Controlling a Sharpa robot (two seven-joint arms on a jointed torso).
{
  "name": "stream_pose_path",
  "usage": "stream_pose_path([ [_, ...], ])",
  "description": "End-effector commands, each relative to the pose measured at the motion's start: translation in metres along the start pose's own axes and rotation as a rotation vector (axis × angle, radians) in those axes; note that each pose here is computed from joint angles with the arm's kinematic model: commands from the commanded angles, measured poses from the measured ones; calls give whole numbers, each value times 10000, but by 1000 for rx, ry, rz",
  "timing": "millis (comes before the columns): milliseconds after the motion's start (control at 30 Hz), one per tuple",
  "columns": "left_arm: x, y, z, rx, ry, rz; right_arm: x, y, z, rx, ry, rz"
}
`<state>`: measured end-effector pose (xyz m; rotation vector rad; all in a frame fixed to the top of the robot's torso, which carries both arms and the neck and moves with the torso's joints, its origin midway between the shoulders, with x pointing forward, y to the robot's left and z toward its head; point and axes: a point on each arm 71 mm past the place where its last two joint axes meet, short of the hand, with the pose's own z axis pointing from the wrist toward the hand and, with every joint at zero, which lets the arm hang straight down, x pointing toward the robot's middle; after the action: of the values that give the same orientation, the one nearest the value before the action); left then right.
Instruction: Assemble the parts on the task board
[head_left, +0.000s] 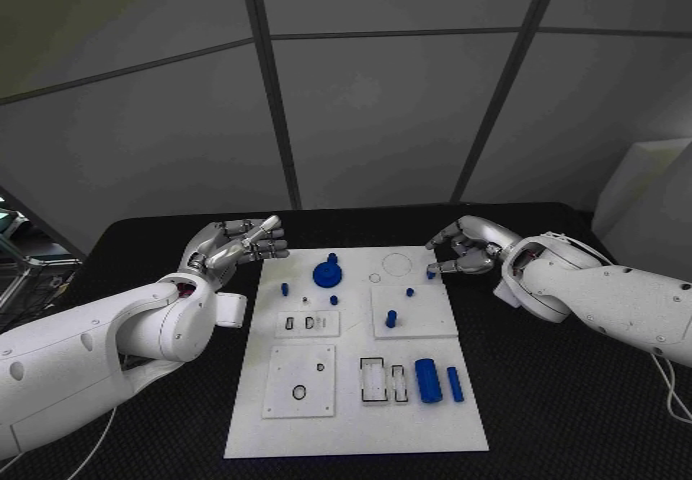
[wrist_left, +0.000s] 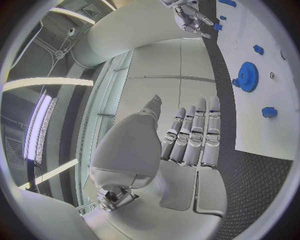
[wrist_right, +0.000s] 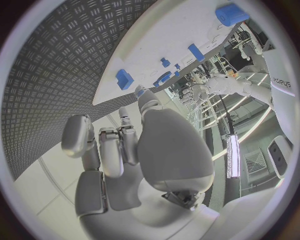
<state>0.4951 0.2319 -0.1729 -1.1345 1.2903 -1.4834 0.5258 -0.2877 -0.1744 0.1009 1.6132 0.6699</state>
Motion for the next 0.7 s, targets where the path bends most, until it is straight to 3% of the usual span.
stream_pose_path([
  [33,4,-8,2,1,12,0,42,11,-8,-12,46,11],
  [700,-7,-4,5,1,10,1,118,-30,-32,2,68,15],
])
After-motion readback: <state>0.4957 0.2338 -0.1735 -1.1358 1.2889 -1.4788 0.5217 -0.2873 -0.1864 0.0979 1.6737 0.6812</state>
